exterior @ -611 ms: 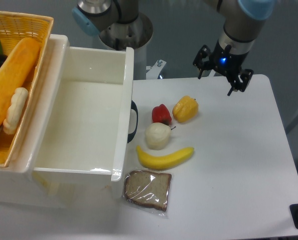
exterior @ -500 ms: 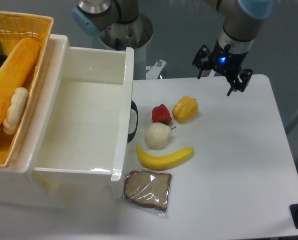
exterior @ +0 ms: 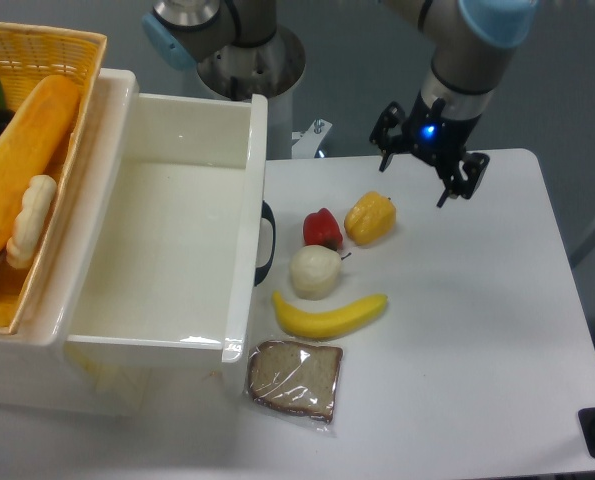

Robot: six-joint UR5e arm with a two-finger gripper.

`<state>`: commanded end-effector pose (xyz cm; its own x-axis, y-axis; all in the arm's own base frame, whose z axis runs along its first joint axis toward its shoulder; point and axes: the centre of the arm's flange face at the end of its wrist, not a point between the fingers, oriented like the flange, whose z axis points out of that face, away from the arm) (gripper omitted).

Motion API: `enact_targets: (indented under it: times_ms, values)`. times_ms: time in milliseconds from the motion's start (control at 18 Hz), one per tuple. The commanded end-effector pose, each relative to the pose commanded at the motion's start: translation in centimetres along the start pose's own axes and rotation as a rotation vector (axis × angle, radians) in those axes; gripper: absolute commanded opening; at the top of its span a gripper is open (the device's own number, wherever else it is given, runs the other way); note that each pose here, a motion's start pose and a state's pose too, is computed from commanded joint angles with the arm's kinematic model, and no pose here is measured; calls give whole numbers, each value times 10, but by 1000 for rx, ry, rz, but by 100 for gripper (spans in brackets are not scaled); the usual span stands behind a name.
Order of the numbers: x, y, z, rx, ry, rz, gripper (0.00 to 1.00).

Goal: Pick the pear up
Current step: 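Move the open gripper over the white pear beside the red apple, then lower the gripper down around the white pear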

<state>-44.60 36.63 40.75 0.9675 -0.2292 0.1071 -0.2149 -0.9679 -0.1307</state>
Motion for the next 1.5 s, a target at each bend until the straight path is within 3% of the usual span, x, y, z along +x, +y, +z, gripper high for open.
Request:
enact_targets:
  times_ms: [167, 722, 1111, 1500]
  values:
    - [7, -8, 32, 24, -2, 21, 100]
    - [7, -39, 101, -16, 108, 80, 100]
    - [4, -38, 142, -108, 171, 277, 100]
    - [9, -43, 171, -142, 223, 312, 100]
